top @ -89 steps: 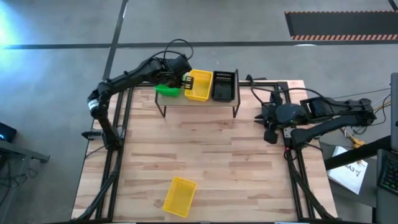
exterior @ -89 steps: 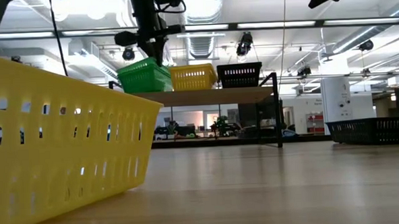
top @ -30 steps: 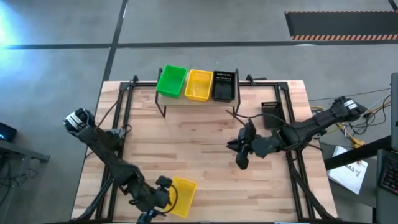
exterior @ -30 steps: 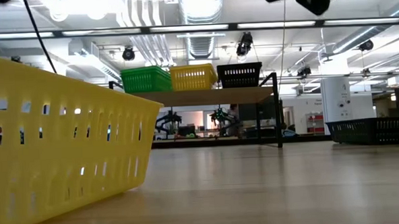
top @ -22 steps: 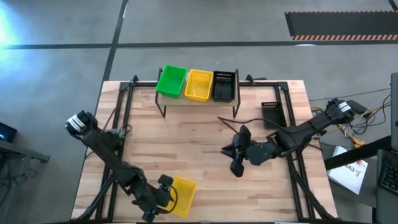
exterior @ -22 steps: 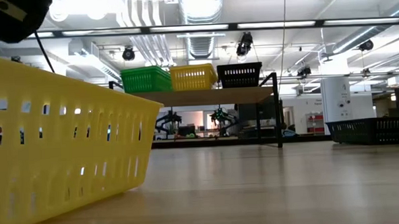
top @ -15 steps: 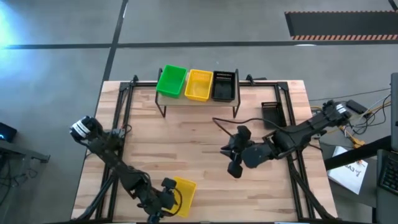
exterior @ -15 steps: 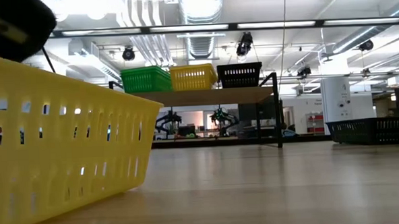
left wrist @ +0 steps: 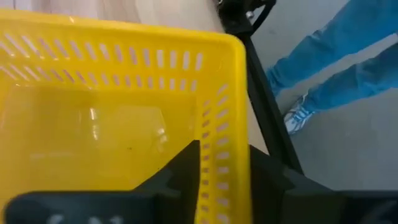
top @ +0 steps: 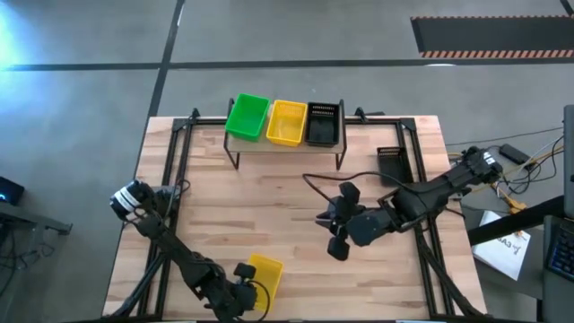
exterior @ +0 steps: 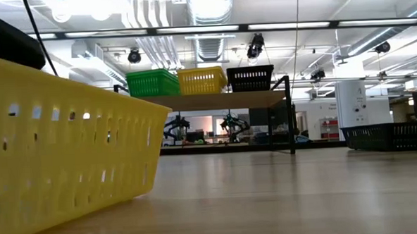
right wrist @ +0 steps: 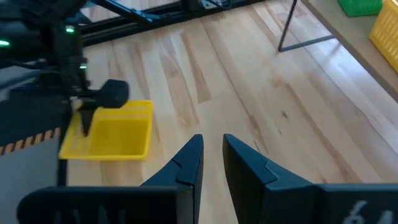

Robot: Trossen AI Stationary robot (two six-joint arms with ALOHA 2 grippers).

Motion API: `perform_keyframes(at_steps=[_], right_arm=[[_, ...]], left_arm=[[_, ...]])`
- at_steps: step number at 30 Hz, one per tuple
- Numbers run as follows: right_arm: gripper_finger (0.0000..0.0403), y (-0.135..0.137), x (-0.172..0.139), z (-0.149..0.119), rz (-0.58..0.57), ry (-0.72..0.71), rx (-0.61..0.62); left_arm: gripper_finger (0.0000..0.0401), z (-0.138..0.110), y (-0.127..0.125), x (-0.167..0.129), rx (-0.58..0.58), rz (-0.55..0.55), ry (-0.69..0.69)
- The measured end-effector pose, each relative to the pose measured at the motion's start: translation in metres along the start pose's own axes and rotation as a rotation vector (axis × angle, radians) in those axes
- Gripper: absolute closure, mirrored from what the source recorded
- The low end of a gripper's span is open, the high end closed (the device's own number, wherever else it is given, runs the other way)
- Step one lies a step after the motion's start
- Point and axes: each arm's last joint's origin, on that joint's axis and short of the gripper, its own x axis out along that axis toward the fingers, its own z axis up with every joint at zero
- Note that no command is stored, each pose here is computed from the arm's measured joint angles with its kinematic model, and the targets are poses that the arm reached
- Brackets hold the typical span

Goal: Stack baskets on shelf by color
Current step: Stack the yellow bin on the yellow bin on the shelf

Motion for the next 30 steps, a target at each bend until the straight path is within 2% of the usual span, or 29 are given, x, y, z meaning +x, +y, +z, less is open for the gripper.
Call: perform_keyframes(at_steps=[5, 11, 14, 21, 26, 30], right_arm=[[0.0349, 0.002, -0.024, -0.002, 0.052, -0.020, -0.005], [0.0349, -0.005, -0.053, -0.013, 0.057, 0.041, -0.023], [0.0349, -0.012, -0.064, -0.022, 0.027, 0.101, -0.063], [0.0349, -0.023, -0.064, -0.052, -0.037, 0.218, -0.161], [0.0349, -0.039, -0.054, -0.086, -0.082, 0.275, -0.131], [0.0349, -0.054, -0.053, -0.110, -0.084, 0.274, -0.073]], left_arm=[[0.0386, 0.010, 0.000, -0.008, -0.023, 0.006, 0.007], [0.0400, 0.040, 0.020, -0.044, -0.052, 0.042, -0.003], [0.0401, 0.062, 0.044, -0.072, -0.107, 0.087, -0.043], [0.0401, 0.123, 0.112, -0.142, -0.132, 0.138, -0.286], [0.0401, 0.164, 0.163, -0.189, -0.099, 0.249, -0.444], [0.0401, 0.184, 0.202, -0.224, -0.064, 0.380, -0.529]])
